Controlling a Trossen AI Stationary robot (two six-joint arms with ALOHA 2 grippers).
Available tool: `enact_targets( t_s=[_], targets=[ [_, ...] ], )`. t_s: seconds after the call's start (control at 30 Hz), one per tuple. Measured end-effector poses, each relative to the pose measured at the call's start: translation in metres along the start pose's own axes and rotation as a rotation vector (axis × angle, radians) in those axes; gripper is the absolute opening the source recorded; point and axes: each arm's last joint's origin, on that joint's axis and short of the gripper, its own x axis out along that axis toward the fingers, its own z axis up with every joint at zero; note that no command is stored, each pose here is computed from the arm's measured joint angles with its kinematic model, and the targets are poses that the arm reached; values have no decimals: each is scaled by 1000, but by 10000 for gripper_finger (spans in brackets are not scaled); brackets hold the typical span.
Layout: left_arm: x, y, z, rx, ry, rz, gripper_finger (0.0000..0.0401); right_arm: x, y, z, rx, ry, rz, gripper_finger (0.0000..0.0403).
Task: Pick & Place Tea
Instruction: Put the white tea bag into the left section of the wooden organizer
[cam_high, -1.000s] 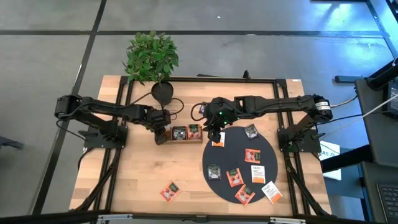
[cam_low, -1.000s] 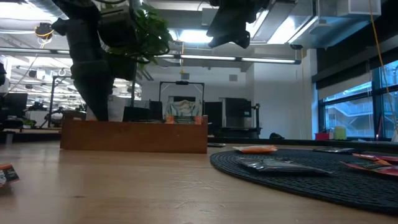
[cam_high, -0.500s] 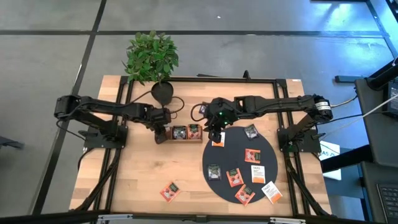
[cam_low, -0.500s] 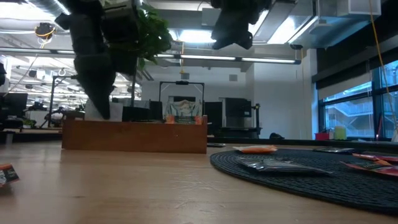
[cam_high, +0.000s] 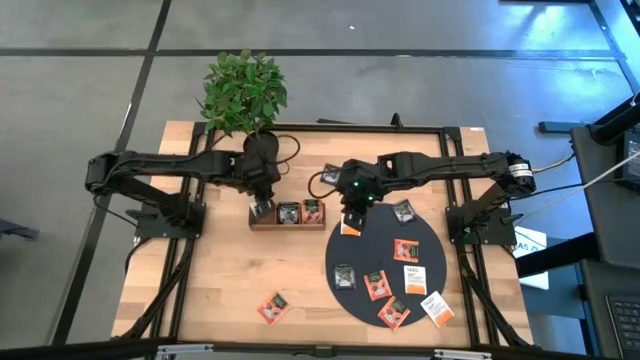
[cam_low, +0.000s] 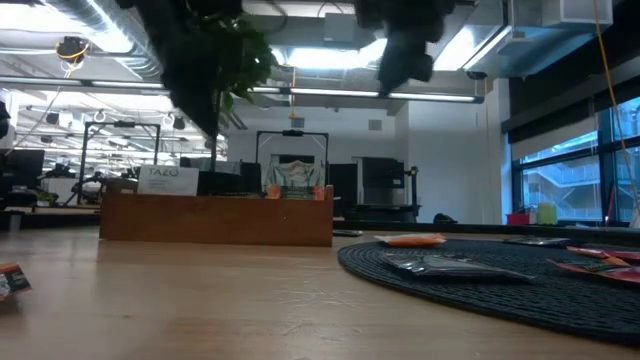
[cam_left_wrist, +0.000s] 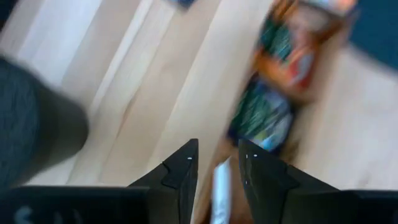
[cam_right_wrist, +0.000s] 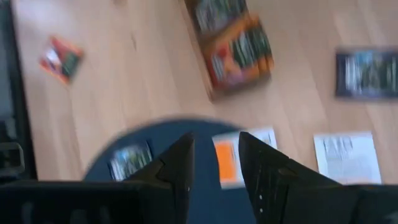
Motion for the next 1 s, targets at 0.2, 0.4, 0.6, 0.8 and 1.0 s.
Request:
enact_targets(
  t_s=[0.2,0.4,0.6,0.8,1.0],
  targets=[
    [-23,-10,13,-25,-197,-194,113,14,-6,-18,53,115,-41,129],
    [-35,-24,24,-76,-357,-291,114,43,-17,-36,150,134,-56,129],
    [-36,-47,33,-28,-469,-379,114,70,-41,-56,386,159,-32,129],
    [-17,-63,36,-18,-443,-388,114,95,-61,-84,499,185,-32,129],
    [5,-79,37,-25,-404,-393,114,115,-80,-99,616,59,49,129]
  ],
)
